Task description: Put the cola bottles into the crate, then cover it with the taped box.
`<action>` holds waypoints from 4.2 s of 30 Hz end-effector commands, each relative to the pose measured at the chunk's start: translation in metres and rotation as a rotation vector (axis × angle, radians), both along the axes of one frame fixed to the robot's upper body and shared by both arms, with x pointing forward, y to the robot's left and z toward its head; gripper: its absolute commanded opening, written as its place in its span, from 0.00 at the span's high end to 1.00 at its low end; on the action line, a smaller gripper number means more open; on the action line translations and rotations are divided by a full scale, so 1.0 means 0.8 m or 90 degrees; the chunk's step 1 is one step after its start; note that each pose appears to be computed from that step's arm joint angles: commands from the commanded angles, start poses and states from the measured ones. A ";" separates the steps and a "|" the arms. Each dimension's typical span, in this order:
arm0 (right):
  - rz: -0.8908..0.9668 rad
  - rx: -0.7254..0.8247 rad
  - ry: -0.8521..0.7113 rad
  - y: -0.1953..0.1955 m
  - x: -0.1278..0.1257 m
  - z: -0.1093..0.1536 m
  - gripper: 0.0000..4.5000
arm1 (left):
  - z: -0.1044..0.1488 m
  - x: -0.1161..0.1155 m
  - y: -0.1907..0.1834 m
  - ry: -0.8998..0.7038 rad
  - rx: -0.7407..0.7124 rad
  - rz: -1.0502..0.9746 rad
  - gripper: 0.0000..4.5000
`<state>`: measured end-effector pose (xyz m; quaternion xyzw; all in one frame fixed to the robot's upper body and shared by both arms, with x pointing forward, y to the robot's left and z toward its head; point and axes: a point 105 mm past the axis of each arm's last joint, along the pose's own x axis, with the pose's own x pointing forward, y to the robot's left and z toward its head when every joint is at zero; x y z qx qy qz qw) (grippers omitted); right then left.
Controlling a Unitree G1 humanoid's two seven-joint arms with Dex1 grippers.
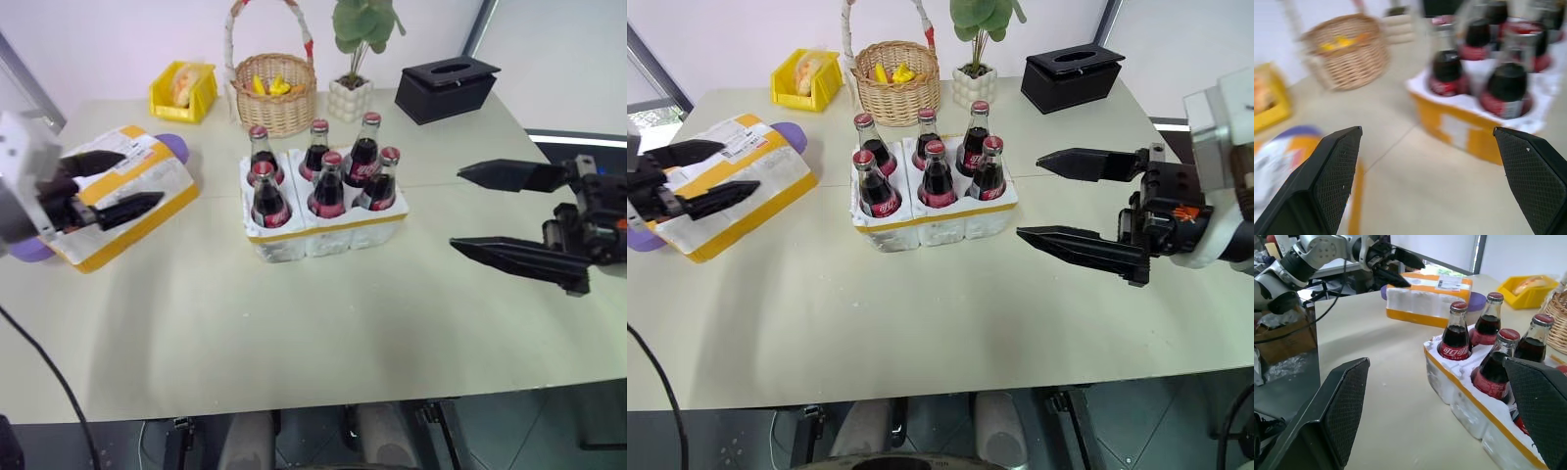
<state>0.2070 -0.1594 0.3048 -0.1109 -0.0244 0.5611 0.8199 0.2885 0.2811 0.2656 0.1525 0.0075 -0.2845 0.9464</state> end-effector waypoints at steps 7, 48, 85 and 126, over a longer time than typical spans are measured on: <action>0.002 -0.005 -0.013 -0.001 0.006 0.003 0.01 | -0.041 -0.040 0.083 0.047 0.204 0.121 0.00; -0.027 -0.033 0.003 -0.017 0.028 -0.004 0.01 | -0.138 -0.047 0.196 0.013 0.721 0.301 0.00; -0.079 -0.025 -0.017 -0.018 0.015 0.005 0.00 | -0.145 0.062 0.198 -0.083 0.705 0.552 0.12; -0.169 -0.007 0.010 -0.053 0.026 -0.026 0.00 | 0.107 0.110 -0.096 -0.509 0.683 0.099 0.89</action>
